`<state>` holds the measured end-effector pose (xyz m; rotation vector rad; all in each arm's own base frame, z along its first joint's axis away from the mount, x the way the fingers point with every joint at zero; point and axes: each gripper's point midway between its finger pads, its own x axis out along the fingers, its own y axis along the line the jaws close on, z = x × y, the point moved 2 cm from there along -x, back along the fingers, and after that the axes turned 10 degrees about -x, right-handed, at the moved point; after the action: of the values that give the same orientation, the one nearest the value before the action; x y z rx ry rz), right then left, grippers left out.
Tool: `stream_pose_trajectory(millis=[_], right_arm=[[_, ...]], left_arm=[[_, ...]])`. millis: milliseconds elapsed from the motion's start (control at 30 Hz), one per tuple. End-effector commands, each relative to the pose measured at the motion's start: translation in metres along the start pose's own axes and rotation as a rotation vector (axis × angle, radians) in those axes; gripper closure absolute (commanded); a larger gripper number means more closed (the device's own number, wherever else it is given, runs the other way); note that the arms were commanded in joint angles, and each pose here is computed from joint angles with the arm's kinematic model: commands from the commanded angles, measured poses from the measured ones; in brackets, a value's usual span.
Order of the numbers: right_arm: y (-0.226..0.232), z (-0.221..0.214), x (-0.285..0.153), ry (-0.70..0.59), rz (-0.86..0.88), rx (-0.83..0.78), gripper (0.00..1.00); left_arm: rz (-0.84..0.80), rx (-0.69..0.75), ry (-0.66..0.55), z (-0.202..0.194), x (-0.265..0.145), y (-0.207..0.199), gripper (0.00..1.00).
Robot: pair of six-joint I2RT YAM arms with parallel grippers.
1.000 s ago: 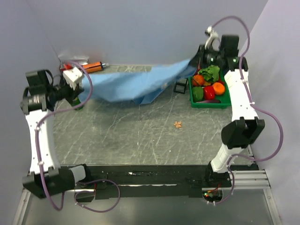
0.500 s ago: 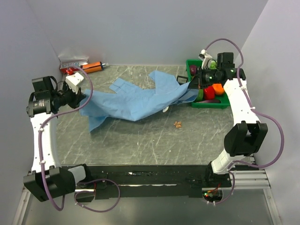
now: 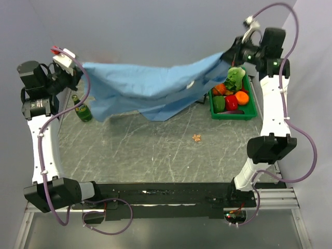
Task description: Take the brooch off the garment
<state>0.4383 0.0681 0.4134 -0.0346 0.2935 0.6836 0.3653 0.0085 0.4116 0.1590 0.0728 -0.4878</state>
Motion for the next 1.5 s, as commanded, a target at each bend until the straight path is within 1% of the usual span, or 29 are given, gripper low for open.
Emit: stream_pose_trajectory(millis=[0,100,133,200,233,300,333,400,433,500,533,600,633,667,700,767,800,833,867,967,1067,1133,1167,1233,1267,1333,1367,1400,1467], right_arm=[[-0.013,0.068,-0.014,-0.196,-0.053,-0.032,1.00],[-0.005,0.090,-0.025,-0.260,-0.053,-0.054,1.00],[0.004,0.098,-0.036,-0.285,-0.049,-0.074,1.00],[0.012,0.104,-0.044,-0.311,-0.040,-0.102,1.00],[0.025,0.112,-0.058,-0.334,-0.042,-0.132,1.00],[0.033,0.112,-0.067,-0.335,-0.052,-0.161,1.00],[0.047,0.120,-0.084,-0.361,-0.061,-0.200,1.00],[0.054,0.120,-0.097,-0.372,-0.086,-0.238,1.00],[0.069,0.127,-0.115,-0.403,-0.099,-0.271,1.00],[0.076,0.121,-0.125,-0.398,-0.114,-0.278,1.00],[0.090,0.124,-0.140,-0.414,-0.116,-0.299,1.00],[0.100,0.112,-0.144,-0.393,-0.098,-0.287,1.00],[0.114,0.109,-0.157,-0.397,-0.094,-0.298,1.00],[0.115,0.098,-0.156,-0.375,-0.093,-0.280,1.00],[0.128,0.096,-0.170,-0.389,-0.106,-0.292,1.00],[0.127,0.078,-0.172,-0.359,-0.141,-0.289,1.00],[0.130,0.075,-0.183,-0.370,-0.187,-0.288,1.00],[0.130,0.070,-0.183,-0.363,-0.194,-0.273,1.00],[0.128,0.059,-0.178,-0.334,-0.184,-0.245,1.00],[0.123,0.039,-0.163,-0.274,-0.138,-0.197,1.00],[0.105,0.020,-0.140,-0.219,-0.122,-0.162,1.00],[0.089,0.009,-0.122,-0.181,-0.112,-0.145,1.00],[0.080,-0.002,-0.112,-0.152,-0.106,-0.135,1.00],[0.059,-0.023,-0.088,-0.085,-0.090,-0.103,1.00],[0.052,-0.034,-0.079,-0.053,-0.082,-0.090,1.00],[0.030,-0.065,-0.053,0.044,-0.072,-0.036,1.00],[0.023,-0.074,-0.045,0.072,-0.067,-0.015,1.00],[0.010,-0.095,-0.026,0.130,-0.054,0.039,1.00],[-0.001,-0.110,-0.010,0.177,-0.034,0.084,1.00]], left_arm=[[0.088,0.098,-0.258,0.093,-0.014,0.012,0.99],[0.106,0.138,-0.329,0.130,-0.025,0.011,0.99],[0.109,0.142,-0.346,0.138,-0.029,0.009,0.99],[0.116,0.168,-0.383,0.156,-0.039,0.003,0.99],[0.120,0.184,-0.394,0.161,-0.043,0.002,0.99],[0.134,0.213,-0.426,0.175,-0.055,-0.006,0.99],[0.140,0.229,-0.435,0.179,-0.060,-0.008,0.99],[0.155,0.264,-0.465,0.191,-0.073,-0.016,0.99],[0.167,0.278,-0.476,0.195,-0.078,-0.018,0.99],[0.182,0.305,-0.497,0.205,-0.091,-0.026,0.99],[0.200,0.318,-0.501,0.208,-0.096,-0.028,0.99],[0.211,0.336,-0.496,0.208,-0.108,-0.037,0.99],[0.218,0.362,-0.489,0.206,-0.111,-0.039,0.99],[0.228,0.383,-0.501,0.209,-0.123,-0.049,0.99],[0.231,0.381,-0.472,0.198,-0.122,-0.049,0.99],[0.261,0.393,-0.470,0.194,-0.135,-0.058,0.99],[0.266,0.378,-0.452,0.185,-0.133,-0.056,0.99],[0.274,0.364,-0.434,0.178,-0.134,-0.057,0.99],[0.291,0.358,-0.428,0.174,-0.137,-0.057,0.99],[0.293,0.313,-0.374,0.150,-0.126,-0.049,0.99],[0.258,0.280,-0.293,0.117,-0.101,-0.036,0.99],[0.211,0.256,-0.227,0.089,-0.081,-0.029,0.99],[0.185,0.210,-0.167,0.062,-0.063,-0.019,0.99],[0.158,0.171,-0.113,0.035,-0.046,-0.011,0.99],[0.139,0.123,-0.053,0.004,-0.030,-0.004,0.99],[0.117,0.079,-0.012,-0.022,-0.015,0.002,0.99],[0.094,0.030,0.041,-0.051,-0.001,0.006,0.99],[0.086,0.006,0.055,-0.063,0.007,0.008,0.99],[0.038,-0.057,0.126,-0.102,0.030,0.007,0.99]])
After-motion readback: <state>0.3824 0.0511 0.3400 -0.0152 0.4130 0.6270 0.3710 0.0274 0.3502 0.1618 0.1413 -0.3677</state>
